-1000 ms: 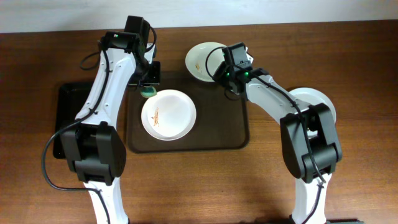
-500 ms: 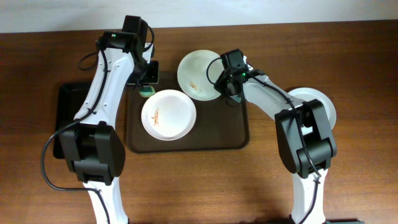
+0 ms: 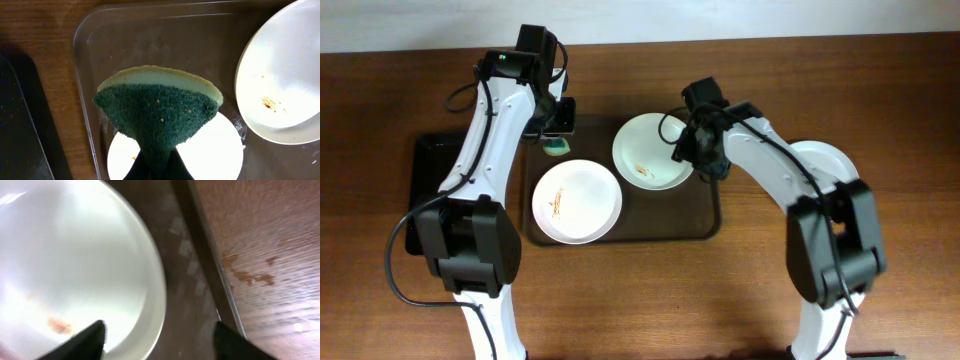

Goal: Clean dirty plates on tray and stack at the side

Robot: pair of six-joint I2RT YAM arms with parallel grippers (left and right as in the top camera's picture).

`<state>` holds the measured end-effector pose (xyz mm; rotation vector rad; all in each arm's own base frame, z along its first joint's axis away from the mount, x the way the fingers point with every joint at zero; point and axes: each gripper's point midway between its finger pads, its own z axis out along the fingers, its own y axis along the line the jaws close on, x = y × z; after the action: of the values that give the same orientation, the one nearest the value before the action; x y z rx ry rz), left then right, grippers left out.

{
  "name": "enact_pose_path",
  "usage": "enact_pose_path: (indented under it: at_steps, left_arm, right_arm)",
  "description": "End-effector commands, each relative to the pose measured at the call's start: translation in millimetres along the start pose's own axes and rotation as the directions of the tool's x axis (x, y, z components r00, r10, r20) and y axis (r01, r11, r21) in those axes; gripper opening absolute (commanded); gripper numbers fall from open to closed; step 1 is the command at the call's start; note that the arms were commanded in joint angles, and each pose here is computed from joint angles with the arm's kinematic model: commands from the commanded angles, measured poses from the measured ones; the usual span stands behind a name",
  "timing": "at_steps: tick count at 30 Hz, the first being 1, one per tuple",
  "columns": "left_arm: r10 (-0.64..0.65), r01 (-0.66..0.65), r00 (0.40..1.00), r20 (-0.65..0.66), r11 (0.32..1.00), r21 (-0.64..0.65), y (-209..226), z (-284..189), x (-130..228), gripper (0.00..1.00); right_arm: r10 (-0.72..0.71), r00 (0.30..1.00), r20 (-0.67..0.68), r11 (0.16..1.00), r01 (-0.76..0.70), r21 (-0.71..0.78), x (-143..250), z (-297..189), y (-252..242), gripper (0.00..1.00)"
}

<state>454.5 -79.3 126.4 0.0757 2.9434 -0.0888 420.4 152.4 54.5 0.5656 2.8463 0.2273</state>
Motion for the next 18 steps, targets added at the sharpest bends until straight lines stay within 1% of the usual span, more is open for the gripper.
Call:
enact_pose_path:
  at_steps: [1, 2, 4, 7, 9, 12, 18]
  left_arm:
    - [0.027, -0.027, 1.000, 0.005, 1.000, -0.008, 4.2, 0.0, -0.4, 0.01]
    - [0.029, -0.028, 1.000, 0.007, 1.000, -0.013, 5.4, -0.1, -0.9, 0.01]
    - [0.020, -0.020, 1.000, 0.006, 1.000, -0.017, 9.9, -0.2, -1.1, 0.01]
    - [-0.017, 0.017, 1.000, -0.011, 1.000, -0.022, 26.2, -0.9, 2.2, 0.01]
    - [-0.036, 0.035, 0.999, -0.023, 0.999, -0.027, 34.9, -1.3, 4.9, 0.01]
    - [-0.050, 0.049, 0.998, -0.027, 0.998, -0.030, 41.5, -1.6, 5.9, 0.01]
    - [-0.050, 0.049, 0.999, -0.023, 0.998, -0.029, 41.1, -1.6, 4.7, 0.01]
  right_arm:
    - [-0.172, 0.985, 0.015, 0.977, 0.172, -0.128, 5.7, -36.6, 23.0, 0.72]
    - [-0.204, 0.979, -0.001, 0.965, 0.201, -0.168, 12.4, -38.8, 31.0, 0.72]
    - [-0.254, 0.967, -0.033, 0.944, 0.240, -0.226, 29.0, -39.9, 46.7, 0.67]
    - [-0.340, 0.940, -0.043, 0.914, 0.319, -0.252, 60.0, -38.9, 73.3, 0.59]
    - [-0.380, 0.924, -0.051, 0.898, 0.354, -0.262, 76.8, -37.0, 84.6, 0.57]
    - [-0.429, 0.901, -0.071, 0.878, 0.397, -0.267, 100.4, -31.7, 95.7, 0.57]
    - [-0.431, 0.896, -0.106, 0.883, 0.394, -0.257, 114.4, -18.9, 98.9, 0.57]
